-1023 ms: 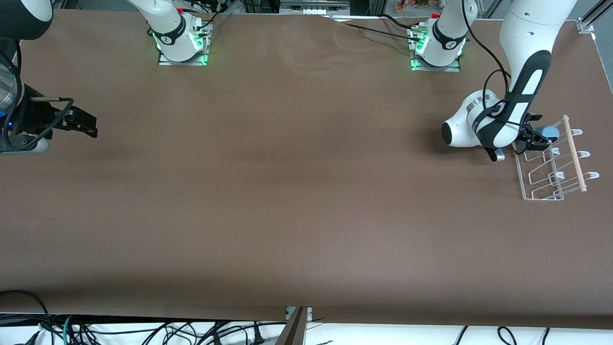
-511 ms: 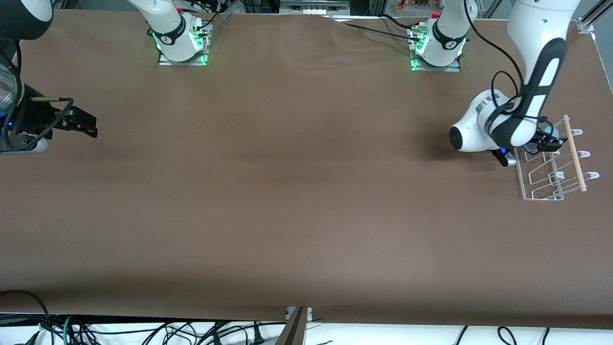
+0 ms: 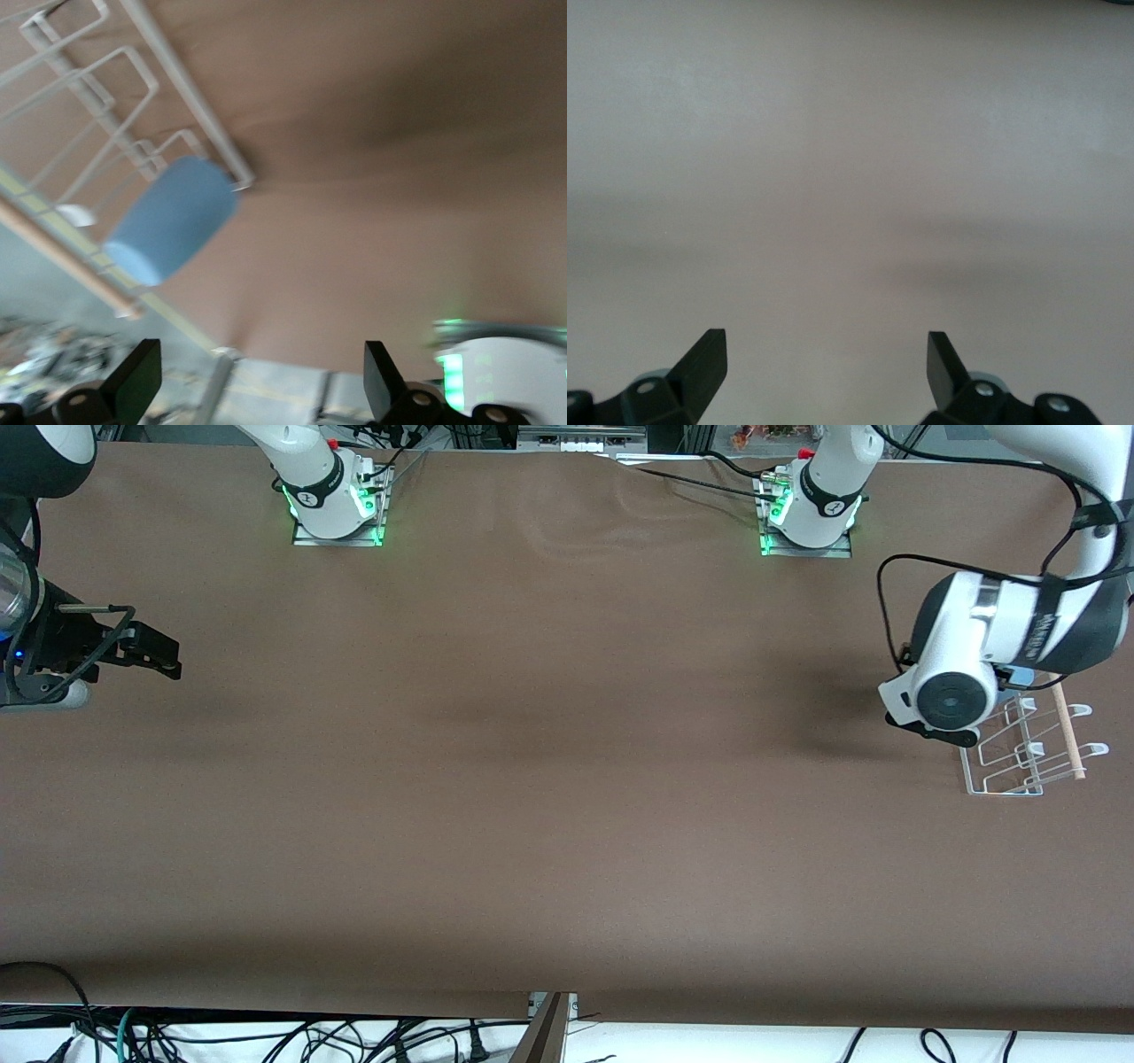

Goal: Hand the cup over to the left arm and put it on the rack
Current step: 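Open the left gripper and raise it away from the rack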

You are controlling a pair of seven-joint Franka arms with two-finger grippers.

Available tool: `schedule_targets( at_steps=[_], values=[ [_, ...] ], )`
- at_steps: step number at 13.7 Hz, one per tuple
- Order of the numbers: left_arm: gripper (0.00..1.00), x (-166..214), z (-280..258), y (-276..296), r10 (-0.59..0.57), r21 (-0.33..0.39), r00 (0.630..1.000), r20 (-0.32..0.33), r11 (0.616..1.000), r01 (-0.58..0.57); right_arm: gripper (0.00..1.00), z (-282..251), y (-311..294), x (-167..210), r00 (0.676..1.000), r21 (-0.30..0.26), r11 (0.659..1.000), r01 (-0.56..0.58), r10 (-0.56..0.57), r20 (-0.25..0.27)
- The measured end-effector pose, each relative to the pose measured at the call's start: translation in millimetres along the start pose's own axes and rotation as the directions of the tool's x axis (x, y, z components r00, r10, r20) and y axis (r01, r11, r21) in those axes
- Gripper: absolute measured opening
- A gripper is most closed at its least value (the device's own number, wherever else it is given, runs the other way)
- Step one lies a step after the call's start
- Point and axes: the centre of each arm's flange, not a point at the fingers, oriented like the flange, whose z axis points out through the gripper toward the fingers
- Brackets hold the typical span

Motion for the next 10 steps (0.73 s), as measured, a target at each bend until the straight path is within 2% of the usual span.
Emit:
schedule_targets(
  at_steps=[2, 5, 7, 10],
  values=[
    [1.0, -1, -32, 3, -0.067, -0.16, 0.995, -0.072, 0.986, 0.054, 1.0, 0, 0, 0, 1.0, 0.0, 1.0, 0.0, 0.0, 0.0],
    [1.0, -7, -80, -2, -0.131, -0.3, 0.977, -0.166, 0.951, 0.077, 1.0, 0, 0, 0, 1.0, 0.001, 1.0, 0.0, 0.0, 0.0],
    [1.0, -19, -126, -17, -0.168, -0.322, 0.95, -0.263, 0.944, 0.078, 1.0, 0, 0, 0, 1.0, 0.001, 1.0, 0.0, 0.0, 0.0],
    [1.0, -47, -187, -47, -0.229, -0.334, 0.89, -0.395, 0.938, 0.093, 1.0, 0, 0, 0, 1.0, 0.001, 1.0, 0.0, 0.0, 0.0]
  ],
)
